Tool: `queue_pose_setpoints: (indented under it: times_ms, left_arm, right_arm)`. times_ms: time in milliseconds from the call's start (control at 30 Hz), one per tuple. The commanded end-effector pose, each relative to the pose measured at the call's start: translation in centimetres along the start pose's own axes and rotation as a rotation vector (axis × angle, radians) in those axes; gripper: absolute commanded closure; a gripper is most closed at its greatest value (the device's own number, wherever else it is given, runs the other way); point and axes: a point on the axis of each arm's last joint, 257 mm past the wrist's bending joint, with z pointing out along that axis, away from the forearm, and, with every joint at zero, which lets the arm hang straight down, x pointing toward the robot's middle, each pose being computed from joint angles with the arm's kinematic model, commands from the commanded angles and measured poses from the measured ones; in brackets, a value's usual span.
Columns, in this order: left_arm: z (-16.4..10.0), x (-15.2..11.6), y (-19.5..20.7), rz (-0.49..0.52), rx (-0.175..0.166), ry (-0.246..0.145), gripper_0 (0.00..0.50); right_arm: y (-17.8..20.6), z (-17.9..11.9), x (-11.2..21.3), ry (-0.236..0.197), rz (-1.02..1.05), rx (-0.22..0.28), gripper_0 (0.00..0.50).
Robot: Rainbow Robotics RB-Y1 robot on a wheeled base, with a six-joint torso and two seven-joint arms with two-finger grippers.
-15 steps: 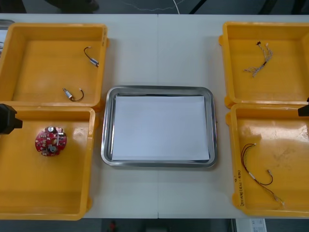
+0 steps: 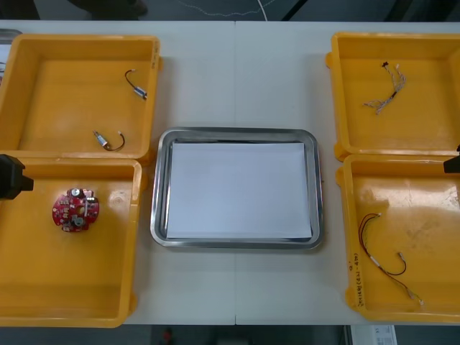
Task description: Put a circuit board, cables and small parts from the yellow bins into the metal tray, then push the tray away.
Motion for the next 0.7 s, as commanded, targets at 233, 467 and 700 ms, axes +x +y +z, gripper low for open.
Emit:
queue_pose_setpoints:
  times_ms: [233, 467, 700]
  left_arm:
    - [-0.79, -0.87, -0.77, 0.088, -0.006, -0.030, 0.000]
    - [-0.79, -0.87, -0.77, 0.088, -0.006, -0.030, 0.000]
    - [-0.79, -0.87, -0.77, 0.088, -0.006, -0.030, 0.000]
  right_arm:
    - [0.63, 0.23, 0.28, 0.003, 0.022, -0.005, 0.000]
    - [0.63, 0.23, 0.28, 0.003, 0.022, -0.005, 0.000]
    - [0.63, 0.23, 0.28, 0.003, 0.022, -0.005, 0.000]
